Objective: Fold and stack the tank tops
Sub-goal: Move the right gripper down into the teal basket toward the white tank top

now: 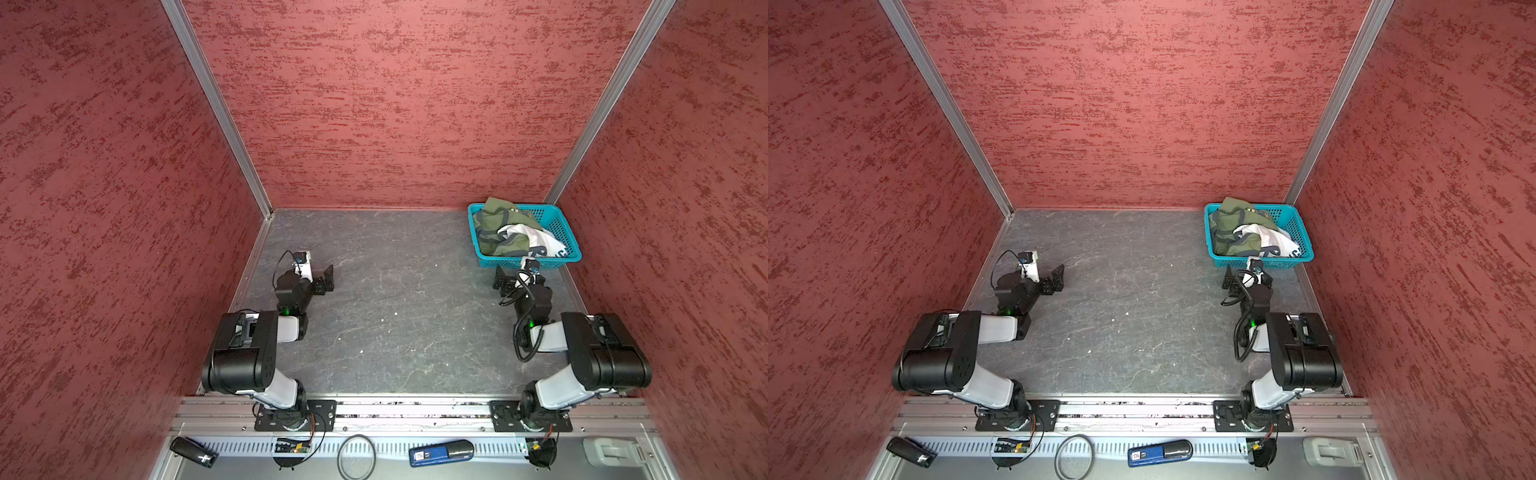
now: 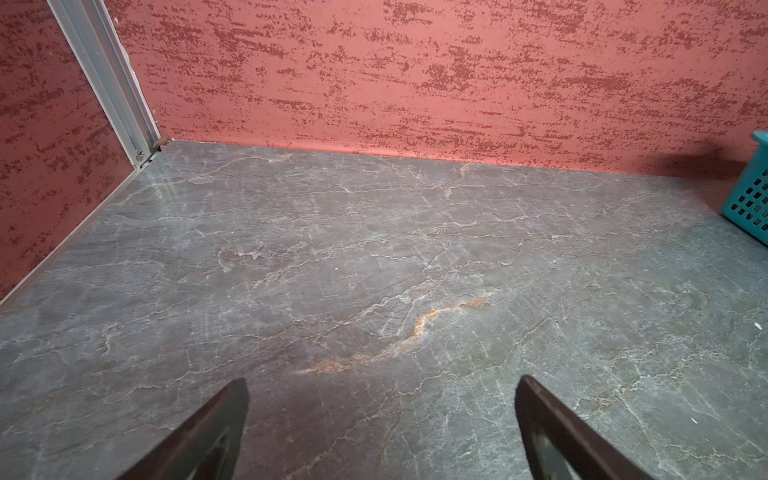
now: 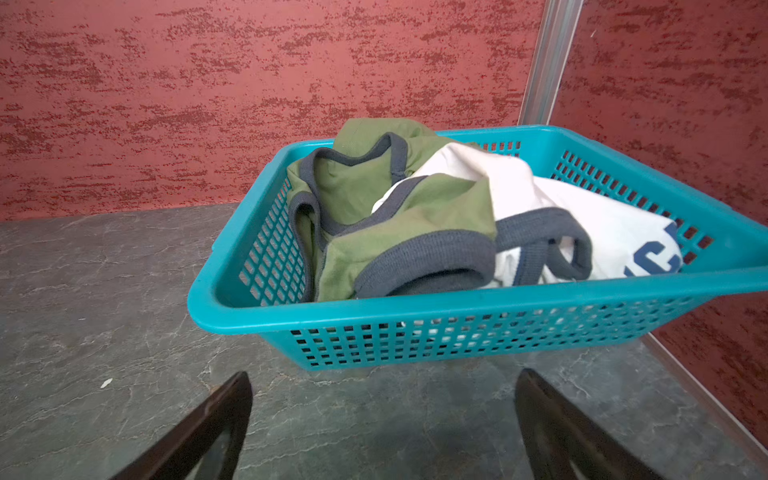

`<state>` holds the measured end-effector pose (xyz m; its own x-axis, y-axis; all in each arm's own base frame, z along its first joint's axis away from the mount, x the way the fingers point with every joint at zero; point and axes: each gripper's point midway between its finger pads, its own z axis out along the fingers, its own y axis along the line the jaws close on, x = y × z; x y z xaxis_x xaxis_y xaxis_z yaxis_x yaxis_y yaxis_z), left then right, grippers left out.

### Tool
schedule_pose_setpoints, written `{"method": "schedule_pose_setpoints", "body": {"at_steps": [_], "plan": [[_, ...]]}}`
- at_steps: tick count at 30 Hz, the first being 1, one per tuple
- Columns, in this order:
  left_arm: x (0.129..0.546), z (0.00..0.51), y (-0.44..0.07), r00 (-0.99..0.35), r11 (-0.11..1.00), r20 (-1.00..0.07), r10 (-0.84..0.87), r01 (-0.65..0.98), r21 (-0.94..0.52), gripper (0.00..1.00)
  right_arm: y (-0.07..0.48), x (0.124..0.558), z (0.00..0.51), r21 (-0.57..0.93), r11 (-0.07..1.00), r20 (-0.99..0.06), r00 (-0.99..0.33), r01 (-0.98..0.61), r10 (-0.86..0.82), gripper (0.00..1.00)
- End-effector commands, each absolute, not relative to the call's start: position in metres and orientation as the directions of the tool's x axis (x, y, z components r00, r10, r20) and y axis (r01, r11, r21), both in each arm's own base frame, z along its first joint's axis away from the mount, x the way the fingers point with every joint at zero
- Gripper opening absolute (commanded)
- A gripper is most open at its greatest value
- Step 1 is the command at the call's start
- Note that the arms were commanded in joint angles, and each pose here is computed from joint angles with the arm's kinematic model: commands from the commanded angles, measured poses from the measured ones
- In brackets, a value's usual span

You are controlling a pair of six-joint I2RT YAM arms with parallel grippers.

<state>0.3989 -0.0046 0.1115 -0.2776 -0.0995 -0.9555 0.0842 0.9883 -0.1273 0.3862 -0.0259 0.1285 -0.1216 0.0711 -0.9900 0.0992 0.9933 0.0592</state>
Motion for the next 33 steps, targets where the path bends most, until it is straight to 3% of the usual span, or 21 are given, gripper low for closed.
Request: {"method": "schedule_pose_setpoints", "body": {"at_steps": [1,28,33], "plan": [[0.3995,0.1138,-0.0057,-0.267,0.989,-0.96,-0.084,0.097,-0.113,1.0,-0.0246,0.3887,0.134,0.064,0.994,-0.991,-0.108,0.085,0.073,0.99],[0.3999,0.114,-0.005,-0.267,0.989,-0.96,-0.087,0.096,-0.116,1.0,-0.0247,0.3887,0.1338,0.064,0.994,-0.991,-0.109,0.085,0.074,0.99],[0.4023,0.1211,-0.0008,-0.273,0.996,-0.96,-0.069,0.027,-0.08,1.0,-0.0174,0.3855,0.1379,0.052,0.998,-0.994,-0.094,0.042,0.056,0.99]]}}
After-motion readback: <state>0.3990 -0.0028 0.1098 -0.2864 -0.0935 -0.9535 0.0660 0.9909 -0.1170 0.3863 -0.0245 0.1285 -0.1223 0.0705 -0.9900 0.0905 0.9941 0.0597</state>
